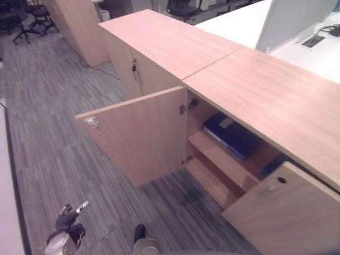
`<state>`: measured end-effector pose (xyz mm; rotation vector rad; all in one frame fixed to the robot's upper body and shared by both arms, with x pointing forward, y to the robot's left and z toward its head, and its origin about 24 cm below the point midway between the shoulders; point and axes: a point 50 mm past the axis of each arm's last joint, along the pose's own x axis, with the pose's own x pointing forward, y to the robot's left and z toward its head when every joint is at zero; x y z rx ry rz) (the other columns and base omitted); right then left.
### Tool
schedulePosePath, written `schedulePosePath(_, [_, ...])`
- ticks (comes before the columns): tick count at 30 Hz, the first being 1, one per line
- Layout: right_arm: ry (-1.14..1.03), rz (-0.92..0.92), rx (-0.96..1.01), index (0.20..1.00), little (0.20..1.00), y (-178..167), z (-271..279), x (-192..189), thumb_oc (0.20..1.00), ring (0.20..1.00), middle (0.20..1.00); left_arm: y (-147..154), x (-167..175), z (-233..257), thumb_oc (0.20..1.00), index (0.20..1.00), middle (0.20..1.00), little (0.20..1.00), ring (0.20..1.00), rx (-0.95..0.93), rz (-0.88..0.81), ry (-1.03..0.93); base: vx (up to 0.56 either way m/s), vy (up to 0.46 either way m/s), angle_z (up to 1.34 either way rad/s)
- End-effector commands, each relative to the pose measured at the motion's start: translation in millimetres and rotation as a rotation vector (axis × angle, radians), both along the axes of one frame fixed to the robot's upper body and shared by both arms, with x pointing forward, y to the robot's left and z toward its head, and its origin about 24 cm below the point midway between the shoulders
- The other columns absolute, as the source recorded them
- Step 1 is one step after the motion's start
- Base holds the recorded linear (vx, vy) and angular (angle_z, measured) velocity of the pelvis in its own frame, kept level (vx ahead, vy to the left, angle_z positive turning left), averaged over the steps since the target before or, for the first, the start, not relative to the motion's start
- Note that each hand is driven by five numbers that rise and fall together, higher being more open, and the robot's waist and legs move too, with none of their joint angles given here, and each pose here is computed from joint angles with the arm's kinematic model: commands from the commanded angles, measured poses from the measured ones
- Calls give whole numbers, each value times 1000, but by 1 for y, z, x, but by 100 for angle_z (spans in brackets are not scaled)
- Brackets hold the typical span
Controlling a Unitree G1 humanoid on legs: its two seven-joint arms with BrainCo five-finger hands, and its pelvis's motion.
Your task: Put the empty folder in the office cabinet
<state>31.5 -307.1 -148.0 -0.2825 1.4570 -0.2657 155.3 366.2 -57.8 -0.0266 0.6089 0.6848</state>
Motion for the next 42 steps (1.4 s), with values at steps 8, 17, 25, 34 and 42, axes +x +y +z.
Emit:
schedulePosePath(8, [34,-43,84,1000,1000,13,-6,-14,1000,1000,1000,59,24,90,1000,1000,1000,1000,1000,377,-17,-120,87,367,-3])
schedulePosePath(17, [-28,51,99,1000,1000,24,-8,16,1000,1000,1000,20,102,134,1000,1000,1000,1000,1000,500,-303,-252,25,284,-18])
schedulePosePath(25, [-35,83,111,1000,1000,31,-9,25,1000,1000,1000,-14,145,147,1000,1000,1000,1000,1000,480,-464,-302,10,94,-29])
schedulePosePath(34, [-20,74,114,1000,1000,32,-10,22,1000,1000,1000,-8,172,164,1000,1000,1000,1000,1000,593,-484,-154,-15,23,-30])
schedulePosePath(42, [4,36,85,1000,1000,20,-6,16,1000,1000,1000,-2,183,180,1000,1000,1000,1000,1000,642,-464,-90,-6,11,-7])
